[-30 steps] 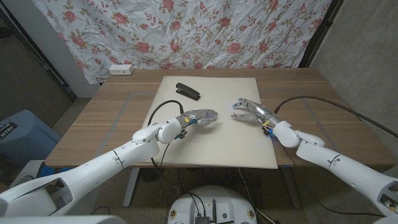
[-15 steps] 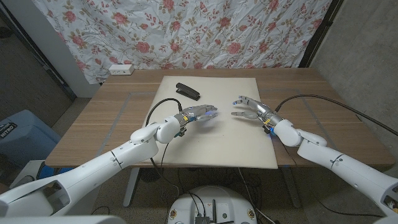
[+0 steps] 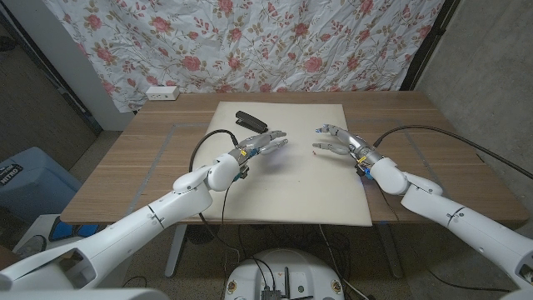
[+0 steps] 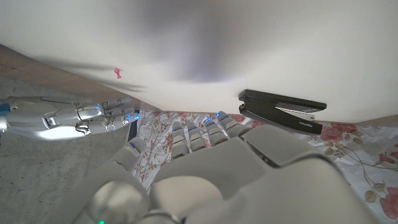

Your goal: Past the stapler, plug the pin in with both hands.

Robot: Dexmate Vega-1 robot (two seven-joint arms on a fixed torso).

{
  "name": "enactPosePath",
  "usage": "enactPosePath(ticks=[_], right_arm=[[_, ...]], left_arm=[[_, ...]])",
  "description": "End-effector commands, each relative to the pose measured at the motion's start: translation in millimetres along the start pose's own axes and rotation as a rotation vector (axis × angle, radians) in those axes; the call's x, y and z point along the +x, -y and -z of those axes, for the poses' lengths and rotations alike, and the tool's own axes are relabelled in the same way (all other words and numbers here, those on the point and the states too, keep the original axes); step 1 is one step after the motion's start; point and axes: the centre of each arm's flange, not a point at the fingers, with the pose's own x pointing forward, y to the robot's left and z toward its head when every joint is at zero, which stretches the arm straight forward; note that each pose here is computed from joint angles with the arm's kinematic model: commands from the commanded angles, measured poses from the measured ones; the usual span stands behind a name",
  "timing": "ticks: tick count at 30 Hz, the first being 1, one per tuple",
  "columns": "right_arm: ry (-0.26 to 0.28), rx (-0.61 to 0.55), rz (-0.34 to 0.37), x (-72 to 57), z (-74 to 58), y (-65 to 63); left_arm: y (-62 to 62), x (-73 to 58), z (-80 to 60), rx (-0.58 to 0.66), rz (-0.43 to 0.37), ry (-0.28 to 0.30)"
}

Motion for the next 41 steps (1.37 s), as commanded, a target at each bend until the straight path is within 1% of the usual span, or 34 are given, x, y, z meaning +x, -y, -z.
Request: enactPosePath(ticks=[1,10,12,19,21,23,25,28,30,32,34,35,37,41], right_arm=[[-0.018,0.059,0.044,-2.4,1.8,9.8],[-0.023,0.093,0.043,0.2,1.5,18.7],[-0.030,0.105,0.052,1.4,0.7,19.4],[-0.036,0.142,0.074,8.0,-0.7,22.5],[-0.041,0.145,0.073,10.2,-0.4,23.7],[-0.041,0.166,0.074,12.2,0.7,25.3],[-0.048,0.182,0.075,14.1,2.0,26.8],[-0.050,0.209,0.092,16.9,4.5,29.3],[-0.052,0.222,0.091,19.4,7.1,30.9],[-0.056,0.249,0.099,20.7,10.0,31.3],[-0.055,0.291,0.111,21.3,13.1,31.6],[-0.058,0.295,0.114,21.5,14.2,32.2],[-0.065,0.299,0.115,21.4,15.8,33.3],[-0.077,0.332,0.128,20.7,17.5,35.2]], left_arm=[[-16.4,-1.8,14.4,-0.083,-0.096,-0.017],[-25.5,0.0,30.6,-0.186,-0.155,-0.031],[-28.0,-0.8,34.3,-0.211,-0.170,-0.026],[-37.1,-3.8,51.1,-0.290,-0.208,-0.039],[-39.4,-3.6,55.8,-0.305,-0.219,-0.046],[-41.5,-3.0,60.3,-0.323,-0.225,-0.040],[-43.1,-2.5,64.1,-0.339,-0.239,-0.050],[-42.6,-1.3,69.3,-0.376,-0.271,-0.063],[-40.8,1.3,72.7,-0.375,-0.285,-0.064],[-38.3,4.8,76.0,-0.402,-0.295,-0.075],[-37.0,6.1,76.2,-0.429,-0.325,-0.077],[-36.2,6.8,76.1,-0.428,-0.338,-0.088],[-33.6,8.6,77.7,-0.454,-0.345,-0.093],[-29.9,10.5,79.1,-0.502,-0.384,-0.096]])
